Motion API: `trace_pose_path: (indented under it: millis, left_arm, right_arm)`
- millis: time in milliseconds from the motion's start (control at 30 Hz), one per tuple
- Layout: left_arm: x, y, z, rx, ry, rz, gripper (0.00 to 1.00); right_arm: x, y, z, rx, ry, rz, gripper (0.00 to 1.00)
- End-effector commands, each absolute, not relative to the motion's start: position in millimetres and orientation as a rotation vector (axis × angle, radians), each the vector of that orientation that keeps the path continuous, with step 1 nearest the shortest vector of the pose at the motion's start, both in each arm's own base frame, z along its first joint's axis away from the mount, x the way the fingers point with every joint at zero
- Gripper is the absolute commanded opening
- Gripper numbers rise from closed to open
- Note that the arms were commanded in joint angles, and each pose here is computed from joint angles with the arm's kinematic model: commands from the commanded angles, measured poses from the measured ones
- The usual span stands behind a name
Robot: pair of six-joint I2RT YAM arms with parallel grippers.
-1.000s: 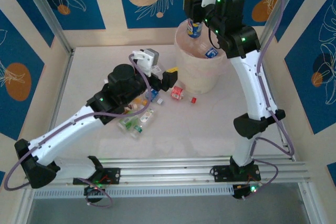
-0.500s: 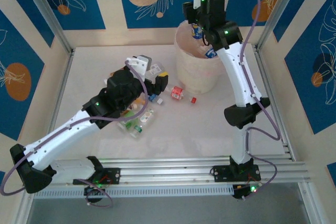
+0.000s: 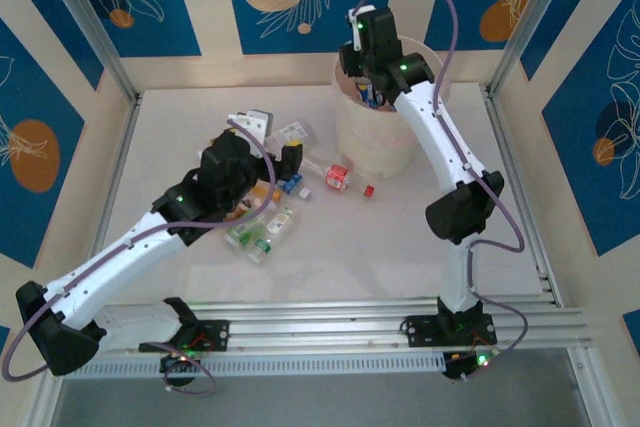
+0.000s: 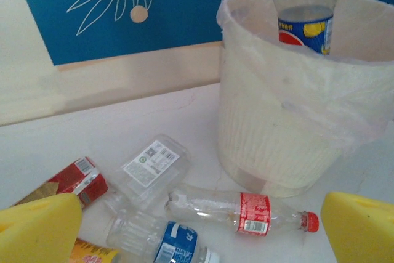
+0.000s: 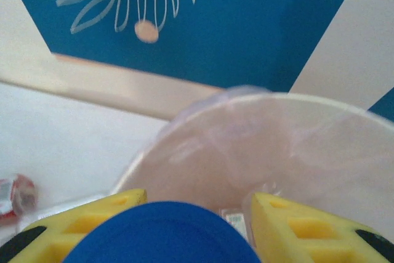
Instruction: Put the plastic bottles in the bin
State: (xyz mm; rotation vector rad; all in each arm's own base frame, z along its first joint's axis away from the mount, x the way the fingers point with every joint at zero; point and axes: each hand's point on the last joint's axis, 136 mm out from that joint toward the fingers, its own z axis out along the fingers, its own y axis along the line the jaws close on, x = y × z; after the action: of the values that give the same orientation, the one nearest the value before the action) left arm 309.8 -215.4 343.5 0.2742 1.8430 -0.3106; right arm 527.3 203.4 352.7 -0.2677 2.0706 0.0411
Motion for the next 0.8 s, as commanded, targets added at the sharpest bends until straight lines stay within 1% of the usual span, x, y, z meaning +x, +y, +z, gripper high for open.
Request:
trace_pose_path:
  millis: [0,267,500,733,767]
  left_arm:
    - [310.1,-197.2,345.3,0.207,1.847,-0.291,0.99]
    - [313.2,-189.1,341.1,0.181,1.864,-0.278,1.0]
    - [315.9,-181.3,335.6,0.156,1.887,-0.254,1.0]
    - [323.2,-166.9,325.1,0.109,1.952,-0.197,0.99]
    - [325.0,-164.4,323.5,0.1,1.964,-0.188,0.99]
  right_arm:
    - [515.4,197.0,374.3,-0.2,2.025,0.097,0.29]
    - [512.5,184.7,330.9,-0.162,2.097,0.066,0.3]
    - [509.9,175.5,306.4,-0.138,2.164,0.052,0.38]
    - [505.1,168.7,298.5,-0.125,2.222,0.017,0.55]
    - [504.6,167.9,301.1,-0.122,2.22,0.015,0.6]
